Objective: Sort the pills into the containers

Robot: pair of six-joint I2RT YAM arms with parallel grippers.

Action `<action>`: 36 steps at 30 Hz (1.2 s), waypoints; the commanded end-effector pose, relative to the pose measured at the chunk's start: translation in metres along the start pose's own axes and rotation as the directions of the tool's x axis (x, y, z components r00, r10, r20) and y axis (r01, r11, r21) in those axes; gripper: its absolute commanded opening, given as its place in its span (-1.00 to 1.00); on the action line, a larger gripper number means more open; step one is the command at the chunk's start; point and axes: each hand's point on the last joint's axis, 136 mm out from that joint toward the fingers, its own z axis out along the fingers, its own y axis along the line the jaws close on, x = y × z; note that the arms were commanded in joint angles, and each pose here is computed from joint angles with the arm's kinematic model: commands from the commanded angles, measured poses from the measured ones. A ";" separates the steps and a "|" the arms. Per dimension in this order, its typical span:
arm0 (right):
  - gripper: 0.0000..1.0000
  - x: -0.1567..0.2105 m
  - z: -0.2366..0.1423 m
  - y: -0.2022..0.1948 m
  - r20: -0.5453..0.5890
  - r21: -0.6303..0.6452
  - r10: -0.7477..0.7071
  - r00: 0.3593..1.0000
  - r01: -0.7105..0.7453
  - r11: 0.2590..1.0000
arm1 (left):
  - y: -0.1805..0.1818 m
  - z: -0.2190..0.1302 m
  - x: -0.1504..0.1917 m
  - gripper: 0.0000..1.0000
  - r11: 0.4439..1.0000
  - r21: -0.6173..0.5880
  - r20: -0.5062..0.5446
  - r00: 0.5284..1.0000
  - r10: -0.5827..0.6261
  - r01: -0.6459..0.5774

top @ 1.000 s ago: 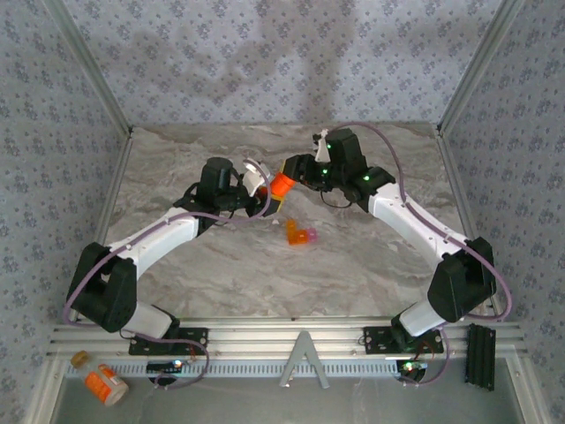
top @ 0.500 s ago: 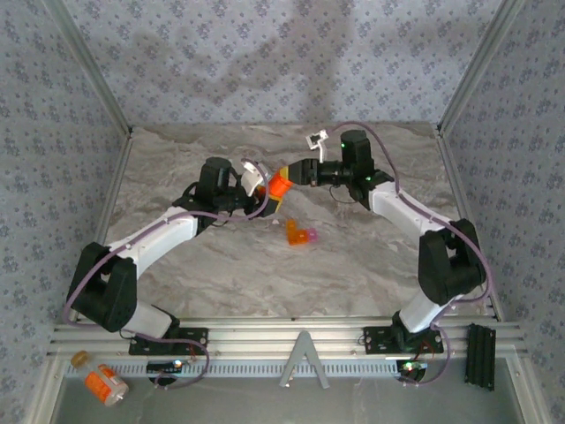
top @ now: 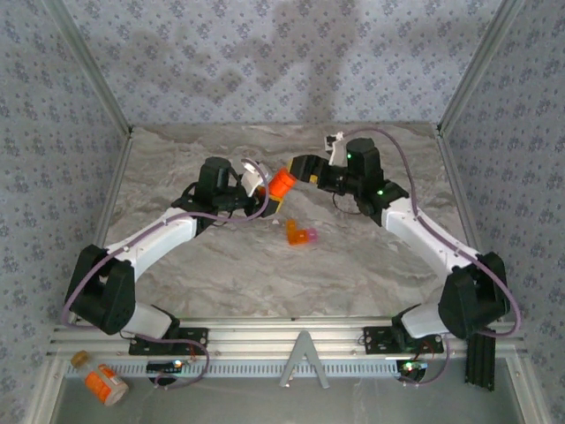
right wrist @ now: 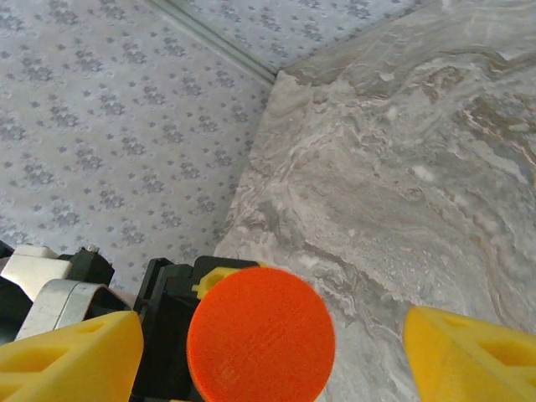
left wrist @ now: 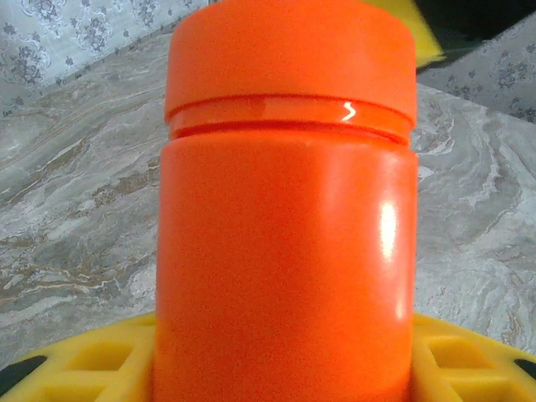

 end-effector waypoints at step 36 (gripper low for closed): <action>-0.03 0.015 0.031 0.012 -0.089 -0.421 -0.234 0.968 0.176 0.890 | -0.013 -0.004 -0.031 -1.00 0.997 0.057 0.088 0.995 0.047 -0.052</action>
